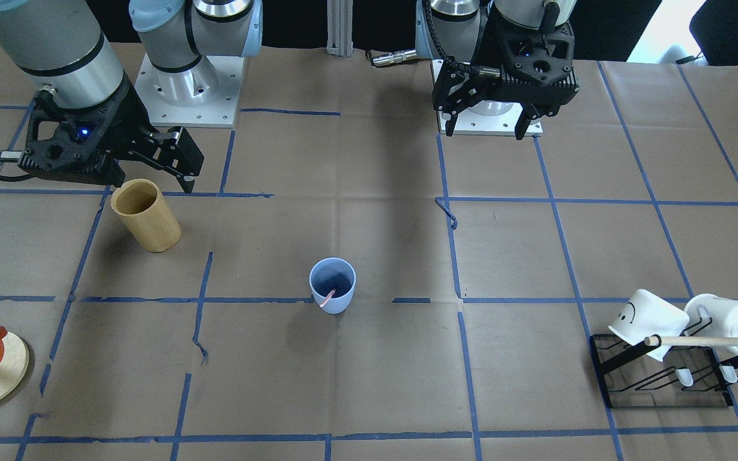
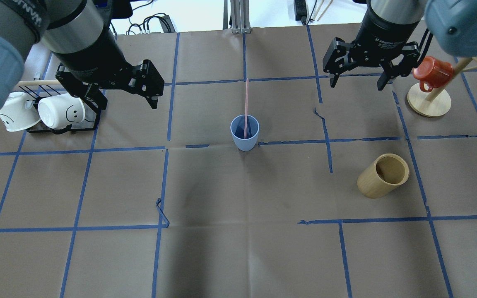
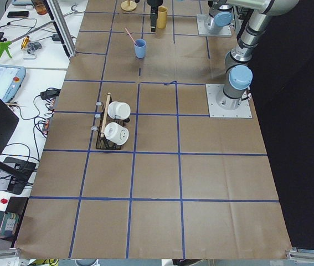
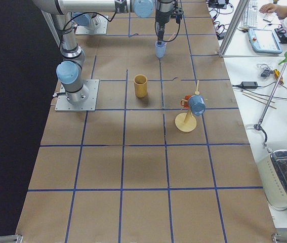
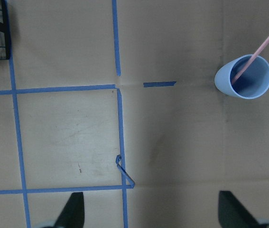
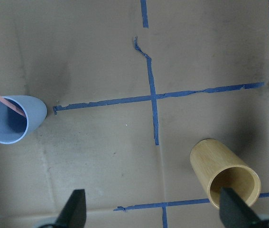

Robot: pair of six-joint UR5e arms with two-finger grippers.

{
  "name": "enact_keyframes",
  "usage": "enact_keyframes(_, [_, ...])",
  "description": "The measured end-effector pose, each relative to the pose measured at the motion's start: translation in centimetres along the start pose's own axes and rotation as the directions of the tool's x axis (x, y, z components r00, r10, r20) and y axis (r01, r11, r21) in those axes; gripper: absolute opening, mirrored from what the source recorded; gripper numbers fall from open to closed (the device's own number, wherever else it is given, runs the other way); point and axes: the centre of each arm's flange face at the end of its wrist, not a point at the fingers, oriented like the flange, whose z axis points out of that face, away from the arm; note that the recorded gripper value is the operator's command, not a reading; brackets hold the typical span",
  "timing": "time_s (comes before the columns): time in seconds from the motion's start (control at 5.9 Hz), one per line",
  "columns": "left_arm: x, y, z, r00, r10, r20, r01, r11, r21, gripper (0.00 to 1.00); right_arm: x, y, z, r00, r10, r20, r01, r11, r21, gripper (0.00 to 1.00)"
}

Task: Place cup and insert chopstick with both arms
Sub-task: 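Open right gripper and raise it away from the stick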

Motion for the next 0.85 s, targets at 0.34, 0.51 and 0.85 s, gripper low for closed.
enact_keyframes(0.34, [0.0, 0.0, 0.0, 1.0, 0.0, 0.0, 0.0, 1.0, -0.001, 0.99, 0.2, 0.1, -0.3, 1.0, 0.001, -0.014, -0.001, 1.0, 0.02, 1.0])
enact_keyframes(0.51, [0.0, 0.0, 0.0, 1.0, 0.0, 0.001, 0.0, 1.0, -0.001, 0.99, 0.1, 0.0, -0.7, 1.0, -0.001, -0.021, 0.001, 1.0, 0.029, 1.0])
enact_keyframes(0.85, [0.0, 0.1, 0.0, 1.0, 0.0, 0.001, 0.0, 1.0, -0.001, 0.99, 0.0, -0.2, -1.1, 1.0, -0.004, -0.029, 0.005, 0.999, 0.036, 1.0])
